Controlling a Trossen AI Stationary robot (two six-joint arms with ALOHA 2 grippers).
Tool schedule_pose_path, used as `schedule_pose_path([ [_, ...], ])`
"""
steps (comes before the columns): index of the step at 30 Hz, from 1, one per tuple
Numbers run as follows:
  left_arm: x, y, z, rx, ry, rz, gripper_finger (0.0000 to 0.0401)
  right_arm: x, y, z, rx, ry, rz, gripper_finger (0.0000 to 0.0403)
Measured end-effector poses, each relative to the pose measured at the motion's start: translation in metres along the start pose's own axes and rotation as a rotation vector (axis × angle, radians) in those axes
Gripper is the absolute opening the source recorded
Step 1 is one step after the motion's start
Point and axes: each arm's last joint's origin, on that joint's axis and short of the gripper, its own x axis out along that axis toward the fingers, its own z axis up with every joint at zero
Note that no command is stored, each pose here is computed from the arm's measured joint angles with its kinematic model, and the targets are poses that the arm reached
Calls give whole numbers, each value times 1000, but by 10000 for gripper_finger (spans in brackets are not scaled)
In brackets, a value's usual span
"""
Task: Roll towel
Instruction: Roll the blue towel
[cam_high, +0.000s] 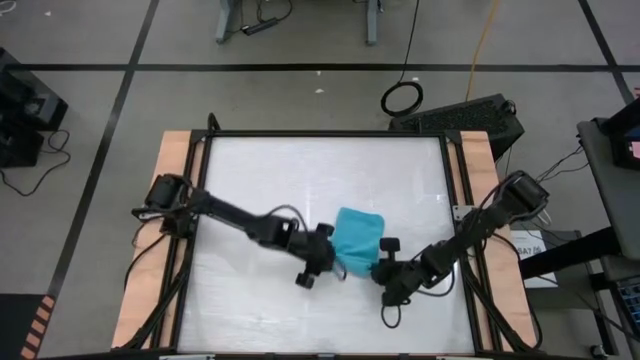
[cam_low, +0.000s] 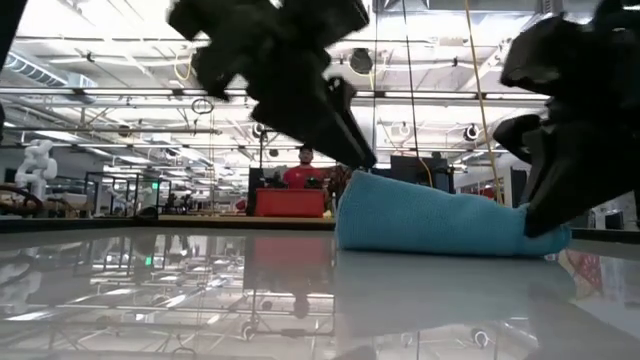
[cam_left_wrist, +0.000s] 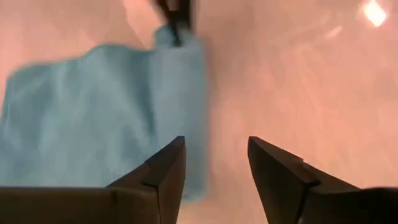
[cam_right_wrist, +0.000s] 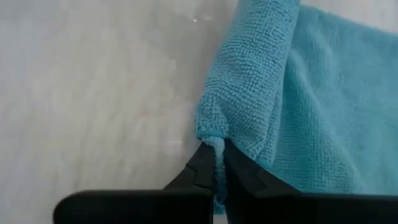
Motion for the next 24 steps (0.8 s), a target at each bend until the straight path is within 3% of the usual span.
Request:
schedule_pose_path([
  [6, 15, -41, 1, 314, 54, 208, 180, 1, -9, 7, 112, 44, 104, 3],
  [10, 28, -53, -2, 476, 61, 243, 180, 1, -9, 9, 126, 48, 134, 3],
  [15, 44, -48, -15, 543, 128, 262, 180, 1, -9, 10, 152, 44, 141, 4],
  [24, 46, -40, -12, 646, 119, 301, 180, 0, -7, 12, 160, 34, 170, 4],
])
